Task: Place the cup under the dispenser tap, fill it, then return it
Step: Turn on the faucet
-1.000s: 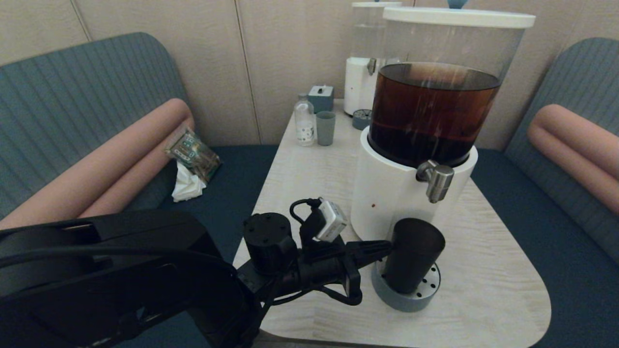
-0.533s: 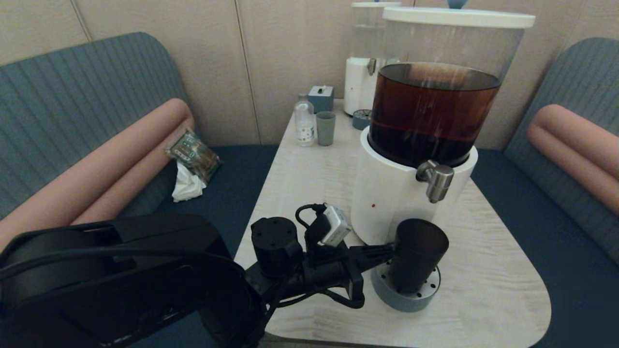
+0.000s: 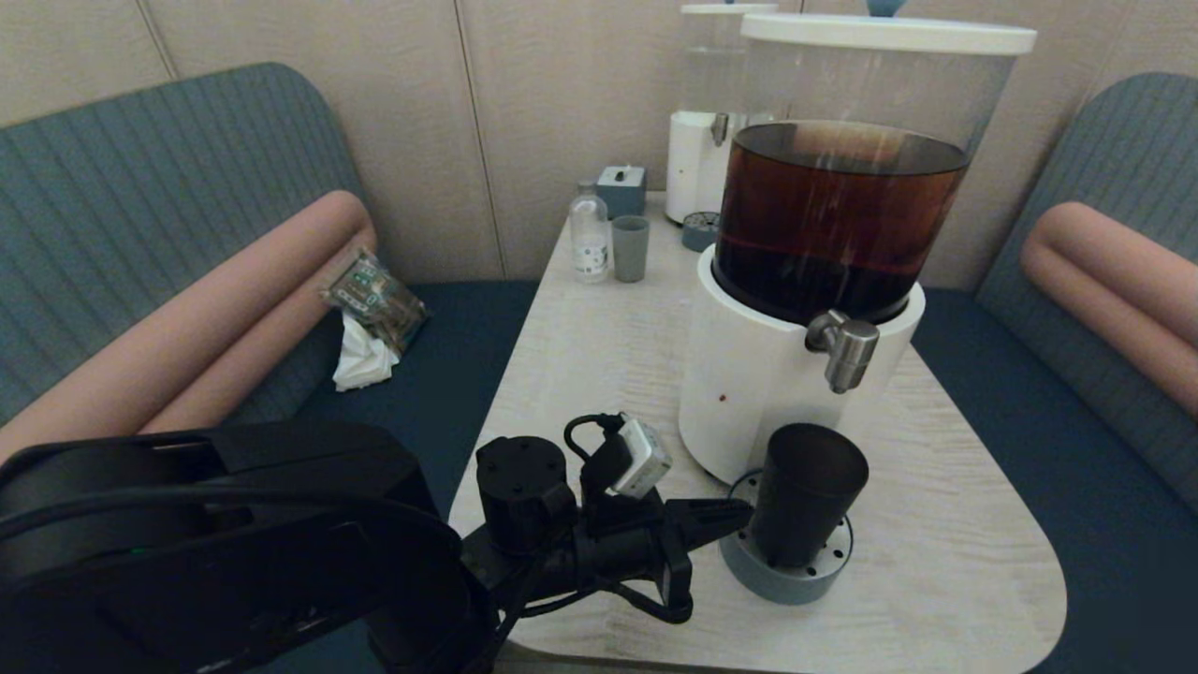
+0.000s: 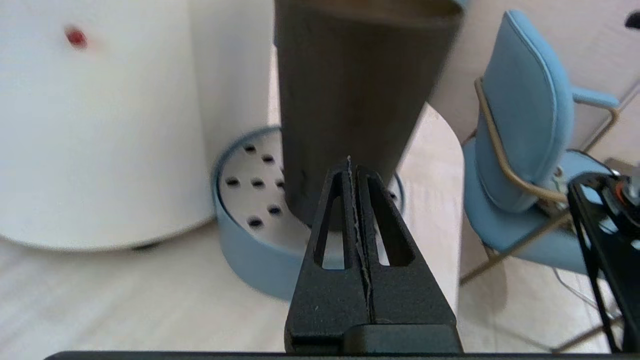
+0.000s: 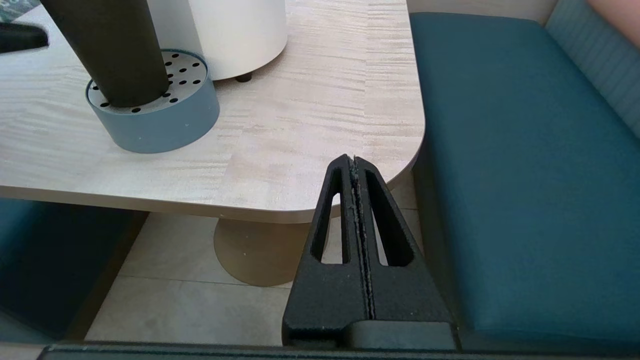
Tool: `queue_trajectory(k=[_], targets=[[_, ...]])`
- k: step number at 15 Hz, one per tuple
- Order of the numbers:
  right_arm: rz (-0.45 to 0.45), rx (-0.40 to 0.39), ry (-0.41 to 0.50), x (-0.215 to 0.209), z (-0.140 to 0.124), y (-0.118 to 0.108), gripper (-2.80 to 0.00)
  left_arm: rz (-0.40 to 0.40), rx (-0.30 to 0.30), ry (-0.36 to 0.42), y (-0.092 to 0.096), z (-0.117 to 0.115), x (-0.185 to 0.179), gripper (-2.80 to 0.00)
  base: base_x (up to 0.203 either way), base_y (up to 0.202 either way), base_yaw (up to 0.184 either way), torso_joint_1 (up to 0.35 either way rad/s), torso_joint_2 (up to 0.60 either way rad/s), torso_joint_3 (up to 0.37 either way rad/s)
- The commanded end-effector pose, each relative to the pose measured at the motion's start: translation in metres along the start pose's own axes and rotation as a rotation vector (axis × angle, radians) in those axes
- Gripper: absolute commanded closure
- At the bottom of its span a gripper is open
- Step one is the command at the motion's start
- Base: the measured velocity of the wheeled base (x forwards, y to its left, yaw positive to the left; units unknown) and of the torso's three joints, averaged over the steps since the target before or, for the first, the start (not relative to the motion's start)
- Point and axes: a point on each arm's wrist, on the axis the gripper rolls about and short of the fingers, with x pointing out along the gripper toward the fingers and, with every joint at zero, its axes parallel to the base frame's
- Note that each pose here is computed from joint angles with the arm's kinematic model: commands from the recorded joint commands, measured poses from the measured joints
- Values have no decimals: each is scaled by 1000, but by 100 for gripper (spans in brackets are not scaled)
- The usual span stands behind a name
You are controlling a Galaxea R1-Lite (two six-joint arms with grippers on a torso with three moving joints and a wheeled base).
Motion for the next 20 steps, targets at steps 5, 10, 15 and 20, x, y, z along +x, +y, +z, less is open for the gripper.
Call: queue_trajectory(k=[5,10,15,20], targets=[[1,0,0,0,0,0,0,-91,-10,7,-11,-1,0,0,0,0,0,0,0,0],[0,0,1,0,0,0,0,-115,-15,8,-13,-4,6,0,0,0,0,0,0,0],[0,0,0,0,0,0,0,-126,-1,-16,-9,-6,19,0,0,0,0,0,0,0],[1,0,0,0,0,0,0,-129,3,-25,-6,-10,27,0,0,0,0,0,0,0]])
